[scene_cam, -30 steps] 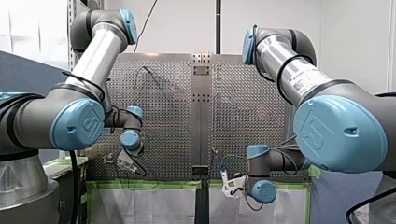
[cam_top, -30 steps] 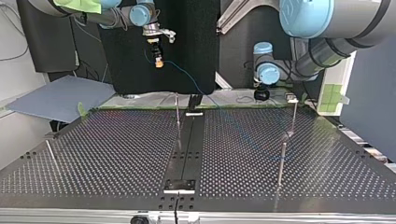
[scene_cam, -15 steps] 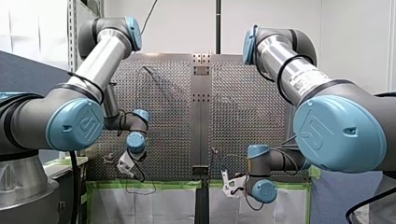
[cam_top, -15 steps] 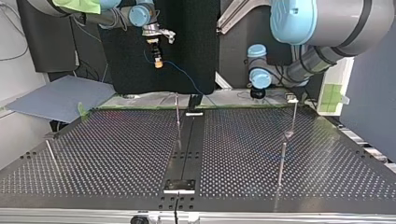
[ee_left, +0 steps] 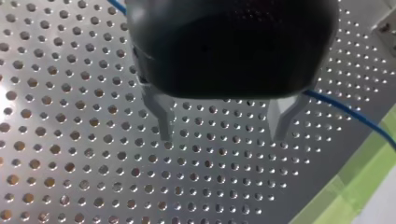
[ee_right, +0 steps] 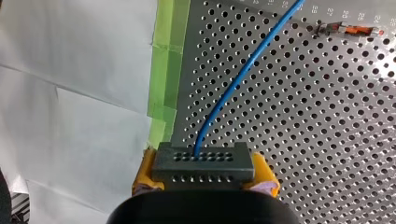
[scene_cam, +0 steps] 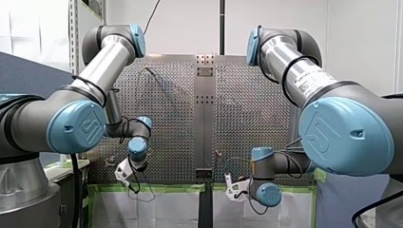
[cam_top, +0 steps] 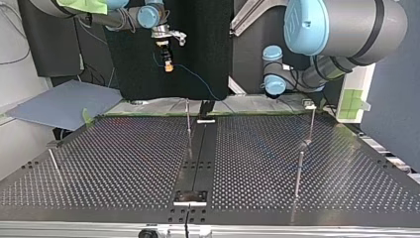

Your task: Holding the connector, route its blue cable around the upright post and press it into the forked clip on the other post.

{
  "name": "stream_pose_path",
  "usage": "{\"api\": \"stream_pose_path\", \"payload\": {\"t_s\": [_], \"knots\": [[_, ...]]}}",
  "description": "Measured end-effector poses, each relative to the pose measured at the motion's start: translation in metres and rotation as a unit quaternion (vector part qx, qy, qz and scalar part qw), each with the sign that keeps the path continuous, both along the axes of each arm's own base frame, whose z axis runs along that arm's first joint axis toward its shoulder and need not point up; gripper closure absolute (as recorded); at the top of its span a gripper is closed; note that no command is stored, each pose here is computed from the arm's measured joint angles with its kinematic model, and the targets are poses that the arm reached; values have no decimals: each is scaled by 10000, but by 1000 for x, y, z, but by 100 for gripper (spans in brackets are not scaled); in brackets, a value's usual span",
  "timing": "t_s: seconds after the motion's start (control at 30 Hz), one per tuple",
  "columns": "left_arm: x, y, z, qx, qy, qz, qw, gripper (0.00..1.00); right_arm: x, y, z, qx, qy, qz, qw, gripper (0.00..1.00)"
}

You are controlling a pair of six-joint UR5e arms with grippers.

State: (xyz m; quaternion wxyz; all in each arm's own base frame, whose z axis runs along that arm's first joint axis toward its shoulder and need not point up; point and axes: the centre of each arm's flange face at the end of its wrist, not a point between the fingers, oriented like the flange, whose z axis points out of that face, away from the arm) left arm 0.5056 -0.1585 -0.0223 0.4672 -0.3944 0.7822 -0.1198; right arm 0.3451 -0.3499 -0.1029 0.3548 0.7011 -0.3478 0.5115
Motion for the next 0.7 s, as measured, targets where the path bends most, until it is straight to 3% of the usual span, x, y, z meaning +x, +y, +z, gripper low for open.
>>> {"api": "stream_pose_path", "payload": {"t_s": [0.3, 0.5, 0.7], "knots": [[-2, -5, -7, 224, 210, -347, 9989, 2, -1, 1, -1, 34, 17, 0, 10000, 100], [-2, -14, -23, 423, 479, -600, 9962, 2, 0, 1, -1, 36, 17, -1, 10000, 100], [-7, -20, -42, 544, 667, -919, 9920, 2, 0, 1, -1, 39, 18, 0, 10000, 100]]}}
